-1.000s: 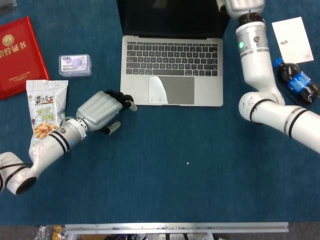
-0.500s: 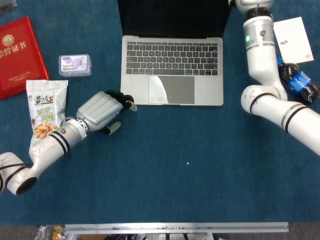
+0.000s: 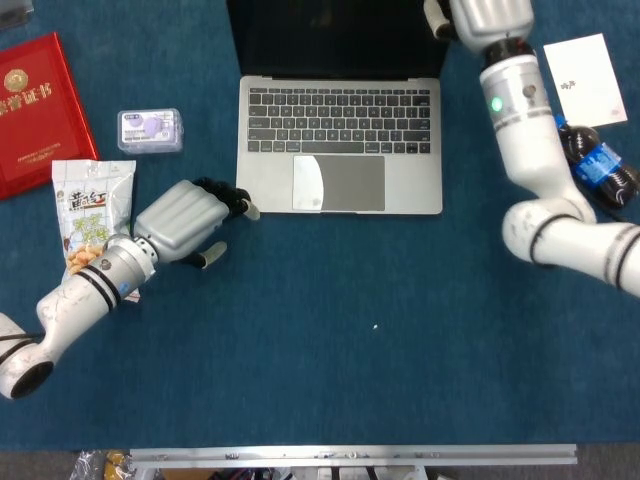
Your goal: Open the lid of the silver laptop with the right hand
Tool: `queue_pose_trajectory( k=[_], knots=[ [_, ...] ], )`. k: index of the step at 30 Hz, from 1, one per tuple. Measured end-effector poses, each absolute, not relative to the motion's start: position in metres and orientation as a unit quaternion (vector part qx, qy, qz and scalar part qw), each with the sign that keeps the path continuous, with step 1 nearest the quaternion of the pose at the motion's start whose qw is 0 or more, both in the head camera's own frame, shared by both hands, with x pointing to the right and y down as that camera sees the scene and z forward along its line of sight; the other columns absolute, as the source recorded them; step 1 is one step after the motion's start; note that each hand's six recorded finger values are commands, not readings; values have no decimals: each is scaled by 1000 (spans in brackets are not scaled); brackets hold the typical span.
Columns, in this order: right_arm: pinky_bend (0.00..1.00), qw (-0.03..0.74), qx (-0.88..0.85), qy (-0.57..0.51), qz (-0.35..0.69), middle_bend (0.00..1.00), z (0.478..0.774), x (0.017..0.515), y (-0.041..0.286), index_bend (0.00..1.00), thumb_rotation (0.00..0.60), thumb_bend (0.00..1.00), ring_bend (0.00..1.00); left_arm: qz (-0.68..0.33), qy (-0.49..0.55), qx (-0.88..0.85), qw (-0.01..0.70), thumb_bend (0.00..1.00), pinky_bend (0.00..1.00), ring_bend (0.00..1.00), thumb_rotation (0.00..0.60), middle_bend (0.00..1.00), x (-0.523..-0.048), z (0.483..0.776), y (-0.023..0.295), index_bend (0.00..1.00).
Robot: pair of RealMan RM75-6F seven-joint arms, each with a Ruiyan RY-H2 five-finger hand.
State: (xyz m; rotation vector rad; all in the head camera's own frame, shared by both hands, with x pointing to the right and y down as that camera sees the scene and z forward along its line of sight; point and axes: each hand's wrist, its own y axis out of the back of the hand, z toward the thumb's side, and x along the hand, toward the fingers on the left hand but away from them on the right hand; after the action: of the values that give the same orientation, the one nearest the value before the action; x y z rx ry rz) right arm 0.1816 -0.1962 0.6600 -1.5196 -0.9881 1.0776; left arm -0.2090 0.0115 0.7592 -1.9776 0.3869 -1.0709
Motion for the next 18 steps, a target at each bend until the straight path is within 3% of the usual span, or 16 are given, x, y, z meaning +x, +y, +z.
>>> queue_pose_trajectory(
  k=[9,18],
  knots=[
    [199,500,-642,-397,425,196,632,216,-158,49,600,296,87,-427,206,-768,430,416,213,186,600,219,-227,735,1,262],
    [240,506,-615,-408,448,267,619,284,-116,92,600,300,142,-447,280,-723,446,417,213,191,600,258,-266,706,-9,269]
  ],
)
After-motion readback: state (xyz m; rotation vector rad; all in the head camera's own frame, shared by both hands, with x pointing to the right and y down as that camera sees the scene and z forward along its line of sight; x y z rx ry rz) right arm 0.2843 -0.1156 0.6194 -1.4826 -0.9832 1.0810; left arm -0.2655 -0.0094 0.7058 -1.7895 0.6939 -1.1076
